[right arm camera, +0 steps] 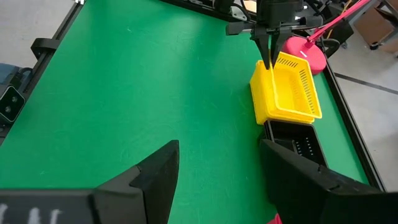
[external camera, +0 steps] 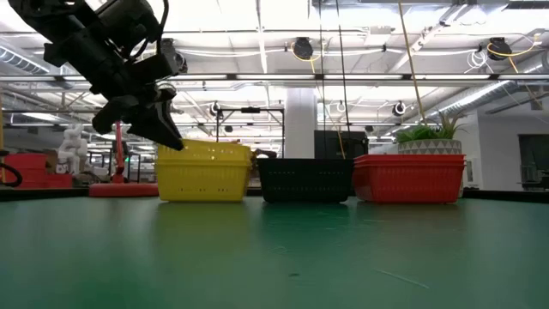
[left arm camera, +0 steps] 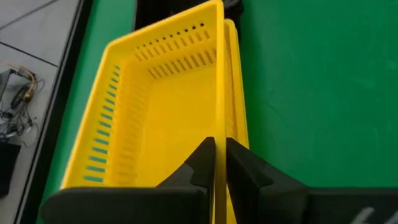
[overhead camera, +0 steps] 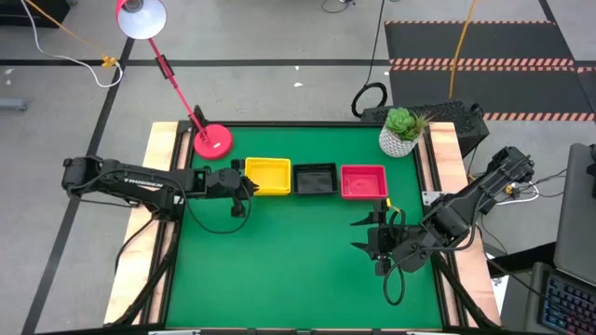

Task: Stack baskets by color
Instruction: Stack the bottom yellow bin on top of the top yellow bin, then return to Home Position

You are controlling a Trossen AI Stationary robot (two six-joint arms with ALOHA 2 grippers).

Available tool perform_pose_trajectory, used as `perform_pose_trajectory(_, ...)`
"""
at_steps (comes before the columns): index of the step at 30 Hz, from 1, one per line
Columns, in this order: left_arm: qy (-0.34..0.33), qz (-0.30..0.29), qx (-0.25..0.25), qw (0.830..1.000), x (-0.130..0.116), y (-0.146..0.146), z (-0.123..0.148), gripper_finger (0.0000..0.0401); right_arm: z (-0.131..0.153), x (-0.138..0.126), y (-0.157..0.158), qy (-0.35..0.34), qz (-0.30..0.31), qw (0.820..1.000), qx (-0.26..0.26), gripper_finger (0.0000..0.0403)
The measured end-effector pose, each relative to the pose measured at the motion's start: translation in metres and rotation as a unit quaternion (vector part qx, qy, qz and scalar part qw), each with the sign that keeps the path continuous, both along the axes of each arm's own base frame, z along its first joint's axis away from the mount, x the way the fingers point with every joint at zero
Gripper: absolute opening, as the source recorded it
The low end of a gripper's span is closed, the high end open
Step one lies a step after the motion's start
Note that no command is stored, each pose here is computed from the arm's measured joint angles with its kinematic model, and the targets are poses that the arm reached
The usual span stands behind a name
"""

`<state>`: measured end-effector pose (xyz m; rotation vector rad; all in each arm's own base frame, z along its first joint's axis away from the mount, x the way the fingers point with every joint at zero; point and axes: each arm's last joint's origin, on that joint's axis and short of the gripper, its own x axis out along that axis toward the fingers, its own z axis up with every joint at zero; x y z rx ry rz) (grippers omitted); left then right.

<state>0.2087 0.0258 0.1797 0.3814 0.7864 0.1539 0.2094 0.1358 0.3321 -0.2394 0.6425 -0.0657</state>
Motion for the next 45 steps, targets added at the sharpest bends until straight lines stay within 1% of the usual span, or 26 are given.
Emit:
perform_pose_trajectory(5,0.015,0.0,-0.001,1.0,-0.002,0.0,-0.002,0.0036,0.0,0.0,0.0,0.0,0.0,1.0,0.0,0.0215)
perform_pose_trajectory(14,0.011,0.012,-0.003,1.0,-0.002,0.0,-0.002,0.008,0.0,0.0,0.0,0.0,0.0,1.0,0.0,0.0215)
perform_pose_trajectory(17,0.01,0.018,0.0,1.0,-0.002,0.001,-0.002,0.0092,0.0,0.0,0.0,-0.002,-0.008,1.0,0.009,0.0215)
perform_pose_trajectory(21,-0.005,0.025,-0.011,1.0,-0.002,0.0,0.002,0.0109,0.0,0.0,0.0,-0.003,-0.011,1.0,0.012,0.0215)
perform_pose_trajectory(27,-0.036,0.036,-0.043,0.998,-0.006,-0.001,0.01,0.0127,0.0,0.0,0.0,-0.003,-0.01,1.0,0.009,0.0215)
perform_pose_trajectory(30,-0.062,0.048,-0.058,0.995,-0.008,-0.001,0.019,0.0129,0.0,0.0,0.0,-0.003,-0.01,1.0,0.009,0.0215)
perform_pose_trajectory(33,-0.1,0.059,-0.082,0.99,-0.011,-0.002,0.034,0.0129,0.0,0.0,-0.001,-0.01,-0.021,1.0,0.005,0.0215)
perform_pose_trajectory(35,-0.128,0.051,-0.106,0.985,-0.011,-0.004,0.046,0.0129,0.001,0.0,-0.001,-0.018,-0.033,0.999,-0.004,0.0215)
perform_pose_trajectory(38,-0.159,0.023,-0.133,0.978,-0.014,-0.011,0.061,0.0129,0.002,0.0,-0.001,-0.023,-0.038,0.999,-0.007,0.0215)
perform_pose_trajectory(42,-0.193,-0.001,-0.135,0.972,-0.019,-0.019,0.078,0.0129,0.0,0.0,0.0,-0.025,-0.031,0.999,-0.009,0.0204)
perform_pose_trajectory(45,-0.211,-0.009,-0.127,0.969,-0.023,-0.026,0.086,0.0129,-0.005,0.0,0.003,-0.024,-0.015,0.999,-0.023,0.0177)
